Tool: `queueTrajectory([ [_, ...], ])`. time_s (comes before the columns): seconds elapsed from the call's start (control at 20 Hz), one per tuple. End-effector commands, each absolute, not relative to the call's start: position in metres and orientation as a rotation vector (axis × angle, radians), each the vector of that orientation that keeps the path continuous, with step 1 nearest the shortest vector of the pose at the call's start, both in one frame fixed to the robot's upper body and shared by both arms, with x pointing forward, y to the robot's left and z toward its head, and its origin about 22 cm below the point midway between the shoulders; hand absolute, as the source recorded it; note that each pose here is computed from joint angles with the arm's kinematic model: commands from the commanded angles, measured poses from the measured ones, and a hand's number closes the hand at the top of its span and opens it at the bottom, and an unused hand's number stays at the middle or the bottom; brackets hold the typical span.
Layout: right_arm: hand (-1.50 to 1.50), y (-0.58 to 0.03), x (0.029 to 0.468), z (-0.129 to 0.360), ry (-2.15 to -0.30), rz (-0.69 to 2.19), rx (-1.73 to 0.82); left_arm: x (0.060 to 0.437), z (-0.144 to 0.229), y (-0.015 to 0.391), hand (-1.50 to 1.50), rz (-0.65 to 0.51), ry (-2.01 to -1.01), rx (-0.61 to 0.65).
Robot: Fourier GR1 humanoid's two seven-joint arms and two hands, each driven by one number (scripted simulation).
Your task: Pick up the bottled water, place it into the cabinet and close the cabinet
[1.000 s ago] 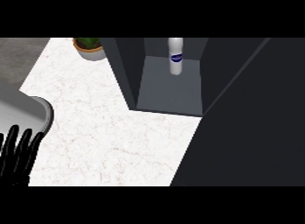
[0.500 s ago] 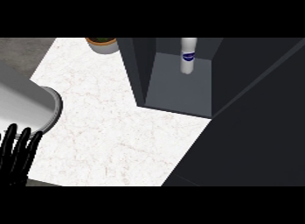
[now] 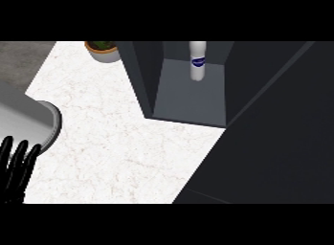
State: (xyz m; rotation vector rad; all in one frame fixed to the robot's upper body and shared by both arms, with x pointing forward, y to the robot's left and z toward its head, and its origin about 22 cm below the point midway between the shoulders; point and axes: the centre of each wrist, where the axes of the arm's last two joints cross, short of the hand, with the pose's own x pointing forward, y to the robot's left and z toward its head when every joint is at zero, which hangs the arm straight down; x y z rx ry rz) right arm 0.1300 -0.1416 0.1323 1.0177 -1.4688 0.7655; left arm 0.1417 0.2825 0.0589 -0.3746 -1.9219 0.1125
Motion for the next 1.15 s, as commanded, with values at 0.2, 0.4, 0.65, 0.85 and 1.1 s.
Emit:
queueTrajectory([
  [0.2, 1.50, -0.145, 0.174, 0.119, -1.541, 0.327, 0.799, 0.142, 0.058, 0.287, -1.50, 0.131, -1.917, -0.377],
  [0.4, 1.50, -0.145, 0.209, 0.120, -1.560, 0.234, 0.714, 0.140, 0.056, 0.284, -1.50, 0.120, -1.915, -0.398],
  [0.65, 1.50, -0.116, 0.264, 0.126, -1.540, 0.160, 0.633, 0.141, 0.057, 0.290, -1.50, 0.104, -1.909, -0.415],
  [0.85, 1.50, -0.101, 0.314, 0.147, -1.514, 0.105, 0.605, 0.142, 0.052, 0.294, -1.50, 0.123, -1.893, -0.409],
  [1.1, 1.50, -0.063, 0.356, 0.154, -1.497, 0.117, 0.600, 0.151, 0.052, 0.282, -1.50, 0.132, -1.910, -0.410],
])
